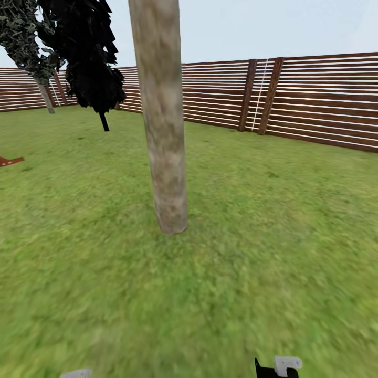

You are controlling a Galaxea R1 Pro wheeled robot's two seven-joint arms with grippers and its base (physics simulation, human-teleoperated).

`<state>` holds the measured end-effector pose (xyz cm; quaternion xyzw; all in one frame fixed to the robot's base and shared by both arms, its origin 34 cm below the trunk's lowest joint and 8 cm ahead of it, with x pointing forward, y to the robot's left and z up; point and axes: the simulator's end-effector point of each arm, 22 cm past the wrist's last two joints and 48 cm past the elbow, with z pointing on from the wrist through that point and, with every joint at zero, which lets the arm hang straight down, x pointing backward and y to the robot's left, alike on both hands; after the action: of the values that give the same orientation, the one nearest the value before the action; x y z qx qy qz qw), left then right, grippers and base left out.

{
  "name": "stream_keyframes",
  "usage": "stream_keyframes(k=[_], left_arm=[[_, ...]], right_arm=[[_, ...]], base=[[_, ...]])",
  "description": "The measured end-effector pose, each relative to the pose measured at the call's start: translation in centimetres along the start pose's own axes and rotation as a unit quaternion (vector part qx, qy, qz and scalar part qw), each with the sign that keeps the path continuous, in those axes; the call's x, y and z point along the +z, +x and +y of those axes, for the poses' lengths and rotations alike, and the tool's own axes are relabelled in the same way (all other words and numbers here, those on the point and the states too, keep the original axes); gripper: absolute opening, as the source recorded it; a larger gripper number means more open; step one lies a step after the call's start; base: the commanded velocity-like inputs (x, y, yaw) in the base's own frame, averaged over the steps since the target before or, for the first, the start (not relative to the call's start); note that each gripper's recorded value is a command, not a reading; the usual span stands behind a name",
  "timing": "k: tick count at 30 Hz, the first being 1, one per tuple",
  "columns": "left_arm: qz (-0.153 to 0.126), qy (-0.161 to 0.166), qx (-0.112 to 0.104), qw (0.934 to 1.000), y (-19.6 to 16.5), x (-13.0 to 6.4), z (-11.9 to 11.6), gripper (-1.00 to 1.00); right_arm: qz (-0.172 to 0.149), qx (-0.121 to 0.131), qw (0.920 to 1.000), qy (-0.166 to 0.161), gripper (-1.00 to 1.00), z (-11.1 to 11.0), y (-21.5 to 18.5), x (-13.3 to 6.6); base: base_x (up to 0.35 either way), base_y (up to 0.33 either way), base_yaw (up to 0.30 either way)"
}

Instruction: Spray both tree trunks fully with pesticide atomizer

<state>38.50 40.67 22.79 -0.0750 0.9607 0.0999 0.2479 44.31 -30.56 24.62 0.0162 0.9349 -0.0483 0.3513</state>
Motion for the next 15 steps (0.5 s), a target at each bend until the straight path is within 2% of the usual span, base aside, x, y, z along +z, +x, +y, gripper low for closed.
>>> stream_keyframes(k=[10, 15], left_arm=[[0.000, 0.000, 0.000, 1.0000, 0.01, 0.00, 0.01, -1.00], [-0.001, 0.005, 0.002, 1.0000, -0.02, 0.04, -0.52, -1.00]], right_arm=[[0.000, -0.001, 1.0000, -0.001, 1.00, 0.02, 0.00, 0.00], [0.001, 0.000, 1.0000, 0.000, 1.00, 0.11, 0.10, 0.02]], base=[[0.292, -0.174, 0.007], [0.132, -0.089, 0.213]])
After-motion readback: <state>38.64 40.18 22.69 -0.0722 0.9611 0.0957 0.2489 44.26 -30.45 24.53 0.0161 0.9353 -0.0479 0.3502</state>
